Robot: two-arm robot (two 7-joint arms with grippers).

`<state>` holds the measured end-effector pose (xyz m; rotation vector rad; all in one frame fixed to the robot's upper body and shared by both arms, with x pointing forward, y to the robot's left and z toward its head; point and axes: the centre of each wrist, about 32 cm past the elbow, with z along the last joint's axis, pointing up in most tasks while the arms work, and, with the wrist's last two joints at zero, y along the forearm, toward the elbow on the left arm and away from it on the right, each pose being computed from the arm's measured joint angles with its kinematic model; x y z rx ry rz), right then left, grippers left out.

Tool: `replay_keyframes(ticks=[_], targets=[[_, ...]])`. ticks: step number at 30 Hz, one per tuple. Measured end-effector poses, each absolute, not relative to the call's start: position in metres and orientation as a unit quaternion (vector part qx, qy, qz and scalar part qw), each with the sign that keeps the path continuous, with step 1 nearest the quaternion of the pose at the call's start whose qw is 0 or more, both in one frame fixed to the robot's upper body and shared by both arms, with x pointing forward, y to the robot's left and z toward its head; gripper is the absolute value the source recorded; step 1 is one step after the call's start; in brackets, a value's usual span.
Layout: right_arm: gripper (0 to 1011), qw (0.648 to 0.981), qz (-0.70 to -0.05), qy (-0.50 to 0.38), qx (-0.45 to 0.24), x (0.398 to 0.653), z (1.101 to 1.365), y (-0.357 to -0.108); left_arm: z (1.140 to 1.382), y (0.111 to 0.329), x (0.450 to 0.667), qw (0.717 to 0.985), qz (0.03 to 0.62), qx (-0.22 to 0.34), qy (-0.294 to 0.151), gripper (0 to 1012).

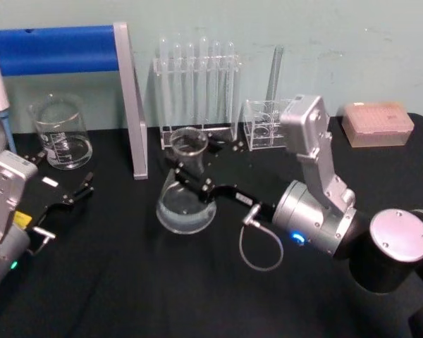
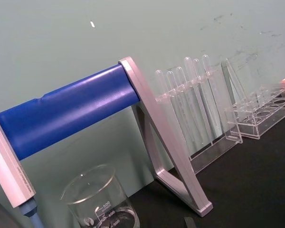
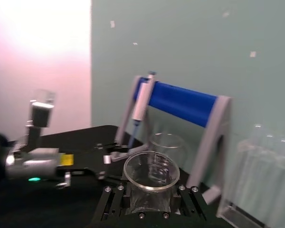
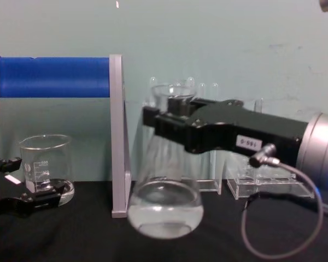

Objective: Grasp the erlenmeyer flask with one hand, shake it three times, then place it back.

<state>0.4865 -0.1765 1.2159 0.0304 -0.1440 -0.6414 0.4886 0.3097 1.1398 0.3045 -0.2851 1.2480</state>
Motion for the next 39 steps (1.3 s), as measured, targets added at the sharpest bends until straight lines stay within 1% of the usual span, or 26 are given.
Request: replay_keyframes(ticks=[10, 17, 22, 25, 32, 39], targets=[[457, 0.962, -0.264, -0.070, 0.003, 0.471, 1.211, -0.166, 1.140, 0.310, 0.489, 0.791, 0.580, 0.141, -0.132, 1001], [457, 0.965, -0.254, -0.070, 0.001, 0.467, 1.210, -0.165, 1.140, 0.310, 0.489, 0.791, 0.580, 0.141, -0.132, 1001], [457, 0.959, -0.273, -0.072, 0.003, 0.473, 1.211, -0.168, 1.140, 0.310, 0.489, 0.791, 0.580, 0.142, -0.132, 1001], [457, 0.952, -0.296, -0.075, 0.005, 0.481, 1.213, -0.173, 1.140, 0.310, 0.489, 0.791, 0.580, 0.141, -0.132, 1001], [457, 0.933, -0.349, -0.085, 0.006, 0.499, 1.216, -0.189, 1.140, 0.310, 0.489, 0.791, 0.580, 0.141, -0.132, 1001], [456, 0.906, -0.413, -0.092, 0.002, 0.520, 1.217, -0.210, 1.140, 0.310, 0.489, 0.791, 0.580, 0.141, -0.132, 1001]])
